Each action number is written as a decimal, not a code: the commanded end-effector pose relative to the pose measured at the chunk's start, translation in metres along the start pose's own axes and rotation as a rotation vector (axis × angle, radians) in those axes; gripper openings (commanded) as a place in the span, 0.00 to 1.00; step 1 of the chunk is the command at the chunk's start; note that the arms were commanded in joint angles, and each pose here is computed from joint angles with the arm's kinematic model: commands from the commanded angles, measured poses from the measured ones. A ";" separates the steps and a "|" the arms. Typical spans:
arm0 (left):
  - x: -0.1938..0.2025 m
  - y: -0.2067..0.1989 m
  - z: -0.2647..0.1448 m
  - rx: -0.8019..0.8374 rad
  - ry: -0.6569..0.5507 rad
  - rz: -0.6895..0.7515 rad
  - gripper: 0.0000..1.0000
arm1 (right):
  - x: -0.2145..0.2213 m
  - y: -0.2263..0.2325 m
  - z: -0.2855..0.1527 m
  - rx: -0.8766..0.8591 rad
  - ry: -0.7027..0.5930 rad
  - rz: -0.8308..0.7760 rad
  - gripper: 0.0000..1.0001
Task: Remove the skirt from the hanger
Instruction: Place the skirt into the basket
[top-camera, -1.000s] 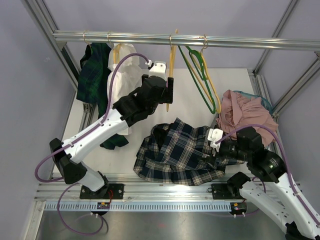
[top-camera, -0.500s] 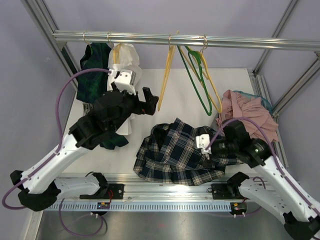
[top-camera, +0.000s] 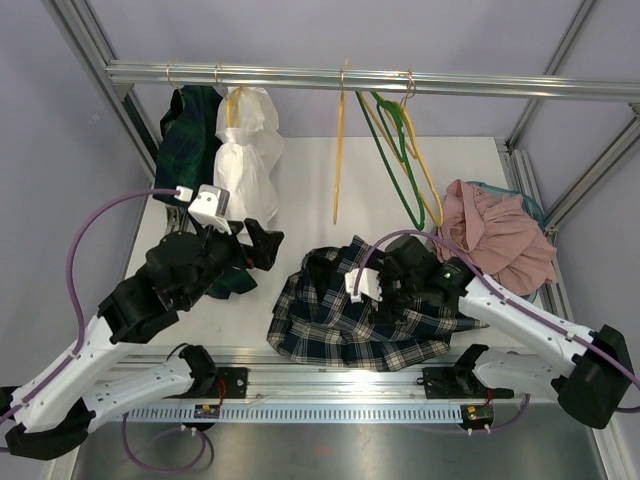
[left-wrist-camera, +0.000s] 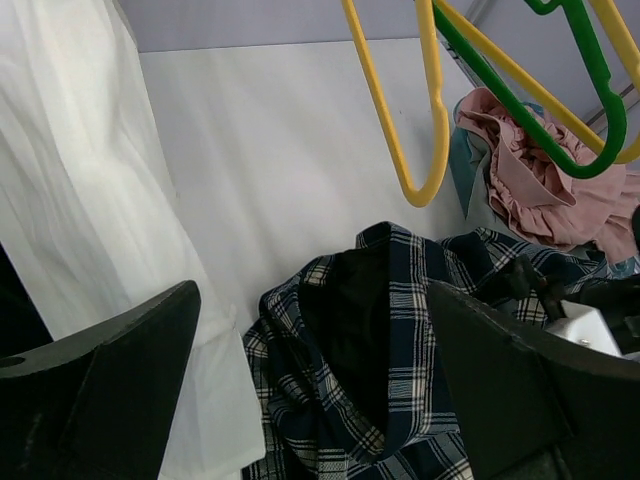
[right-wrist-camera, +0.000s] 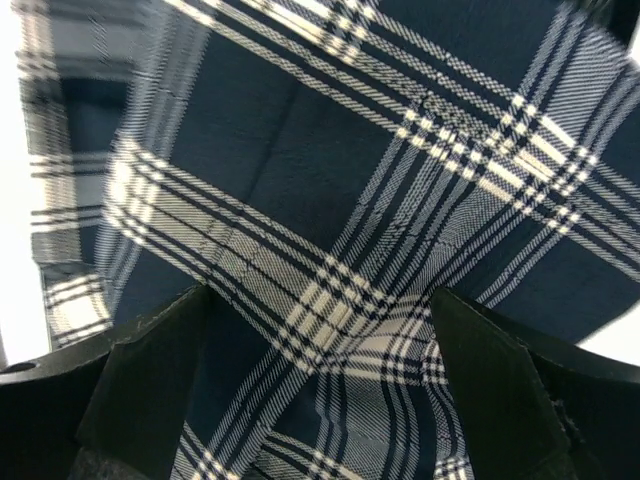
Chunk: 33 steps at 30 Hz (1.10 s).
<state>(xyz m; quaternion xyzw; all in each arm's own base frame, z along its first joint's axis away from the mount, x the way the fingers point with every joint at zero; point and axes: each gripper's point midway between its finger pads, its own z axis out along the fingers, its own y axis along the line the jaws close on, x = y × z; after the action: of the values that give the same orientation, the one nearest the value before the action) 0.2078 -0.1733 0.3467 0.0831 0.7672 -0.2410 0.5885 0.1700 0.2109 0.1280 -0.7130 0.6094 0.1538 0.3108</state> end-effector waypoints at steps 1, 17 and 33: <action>0.001 0.001 -0.003 0.010 -0.025 -0.035 0.99 | 0.018 -0.020 0.013 0.102 0.093 0.030 0.98; 0.000 0.007 -0.015 0.023 -0.077 -0.037 0.99 | -0.037 0.008 -0.047 0.011 -0.104 0.015 0.00; -0.031 0.002 -0.026 0.097 -0.214 0.164 0.99 | -0.030 -0.007 -0.264 0.828 -0.275 0.123 0.00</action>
<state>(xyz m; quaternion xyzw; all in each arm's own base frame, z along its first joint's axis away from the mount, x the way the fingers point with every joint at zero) 0.1927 -0.1486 0.3607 0.1180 0.7144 -0.2376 0.6476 0.1316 0.1033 0.3167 -0.5237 0.6086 0.0616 0.5929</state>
